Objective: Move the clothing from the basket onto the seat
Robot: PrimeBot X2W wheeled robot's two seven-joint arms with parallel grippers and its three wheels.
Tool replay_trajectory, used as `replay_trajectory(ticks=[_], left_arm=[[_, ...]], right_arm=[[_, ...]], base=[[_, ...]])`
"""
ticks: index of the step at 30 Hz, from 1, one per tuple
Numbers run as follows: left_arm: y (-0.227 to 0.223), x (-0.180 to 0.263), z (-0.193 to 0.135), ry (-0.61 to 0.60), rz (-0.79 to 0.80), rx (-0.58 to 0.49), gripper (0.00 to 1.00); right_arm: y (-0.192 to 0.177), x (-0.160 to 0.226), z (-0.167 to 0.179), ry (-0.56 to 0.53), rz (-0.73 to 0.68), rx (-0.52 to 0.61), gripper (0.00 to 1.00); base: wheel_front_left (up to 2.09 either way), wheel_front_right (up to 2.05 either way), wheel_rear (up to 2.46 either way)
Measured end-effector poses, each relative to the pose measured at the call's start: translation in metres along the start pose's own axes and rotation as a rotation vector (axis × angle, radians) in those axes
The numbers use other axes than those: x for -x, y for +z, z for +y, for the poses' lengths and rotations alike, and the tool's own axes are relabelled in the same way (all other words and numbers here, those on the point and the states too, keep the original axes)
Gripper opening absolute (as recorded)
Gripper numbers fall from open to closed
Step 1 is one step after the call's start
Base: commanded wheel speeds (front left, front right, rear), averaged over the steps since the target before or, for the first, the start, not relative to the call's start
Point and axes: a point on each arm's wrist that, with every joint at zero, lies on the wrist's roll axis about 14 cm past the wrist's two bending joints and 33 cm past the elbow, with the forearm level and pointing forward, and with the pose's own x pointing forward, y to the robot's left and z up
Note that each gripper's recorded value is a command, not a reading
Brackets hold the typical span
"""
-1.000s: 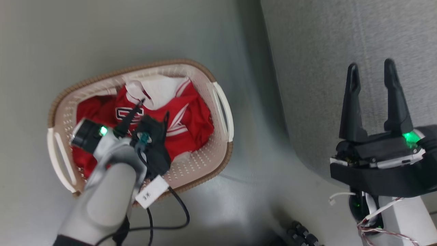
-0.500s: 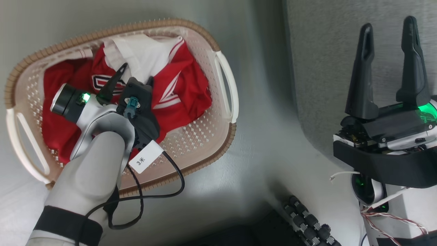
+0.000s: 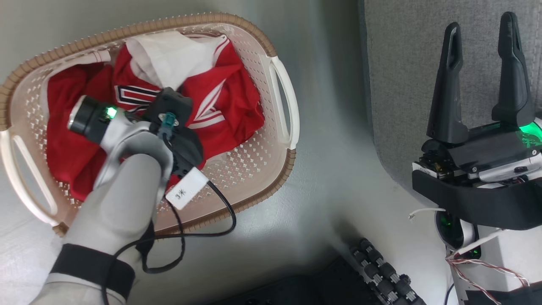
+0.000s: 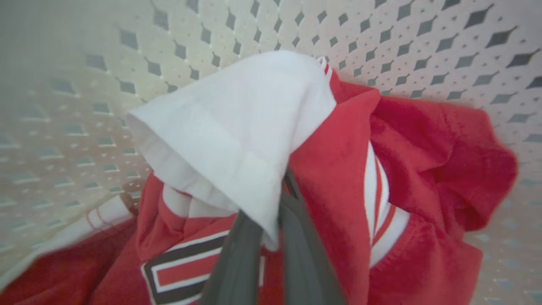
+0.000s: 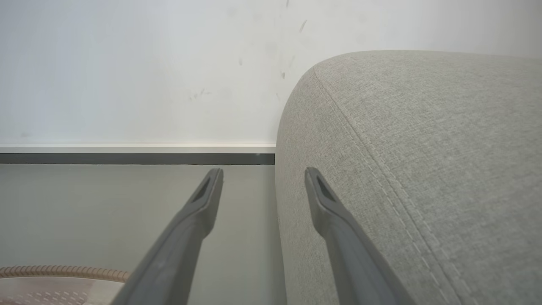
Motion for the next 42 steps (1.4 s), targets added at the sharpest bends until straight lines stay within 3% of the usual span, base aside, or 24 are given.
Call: replay_trajectory(ticks=[17, 27, 42], left_arm=[[0.067, 0.042, -0.003, -0.02, -0.191, 0.022, 0.0], [0.142, 0.089, 0.014, 0.017, -0.357, -0.041, 0.0], [0.265, 0.194, 0.009, 0.063, -0.662, -0.173, 0.0]], right_arm=[[0.032, 0.0, 0.001, 0.011, -0.052, -0.001, 1.0], [0.06, 0.002, 0.003, 0.021, -0.094, -0.015, 1.0], [0.114, 0.016, 0.029, 0.095, -0.169, -0.057, 1.0]], base=[[0.0, 0.0, 0.0], [0.0, 0.0, 0.0], [0.0, 0.0, 0.0]])
